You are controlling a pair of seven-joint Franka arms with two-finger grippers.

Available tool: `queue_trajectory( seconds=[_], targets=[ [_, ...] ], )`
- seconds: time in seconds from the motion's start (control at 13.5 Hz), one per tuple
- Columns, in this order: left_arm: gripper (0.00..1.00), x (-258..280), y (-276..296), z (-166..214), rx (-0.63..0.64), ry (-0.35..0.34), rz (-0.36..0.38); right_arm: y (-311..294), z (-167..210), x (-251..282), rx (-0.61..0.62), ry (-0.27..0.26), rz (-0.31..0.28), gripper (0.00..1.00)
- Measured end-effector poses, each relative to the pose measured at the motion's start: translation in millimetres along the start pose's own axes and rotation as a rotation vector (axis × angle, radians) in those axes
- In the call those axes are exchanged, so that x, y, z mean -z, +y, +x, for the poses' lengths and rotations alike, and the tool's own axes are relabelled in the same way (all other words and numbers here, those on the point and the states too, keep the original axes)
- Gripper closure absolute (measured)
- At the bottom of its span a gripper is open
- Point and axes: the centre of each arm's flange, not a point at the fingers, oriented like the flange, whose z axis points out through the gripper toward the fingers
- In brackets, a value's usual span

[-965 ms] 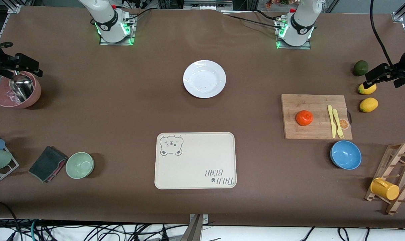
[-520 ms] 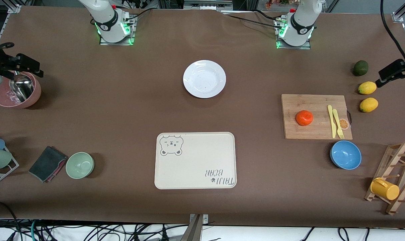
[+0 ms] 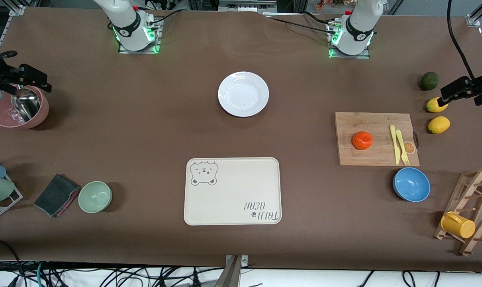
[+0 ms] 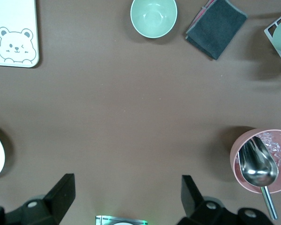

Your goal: Place orange and plate with both arms

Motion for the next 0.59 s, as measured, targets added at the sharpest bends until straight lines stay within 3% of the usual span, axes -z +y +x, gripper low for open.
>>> queue_trajectory(
  seconds=[0.59],
  targets=[
    [0.00, -15.0, 6.2, 5.4, 0.001, -0.034, 0.023, 0.0, 0.0, -0.1, 0.000, 0.000, 0.000, 0.00]
  ],
)
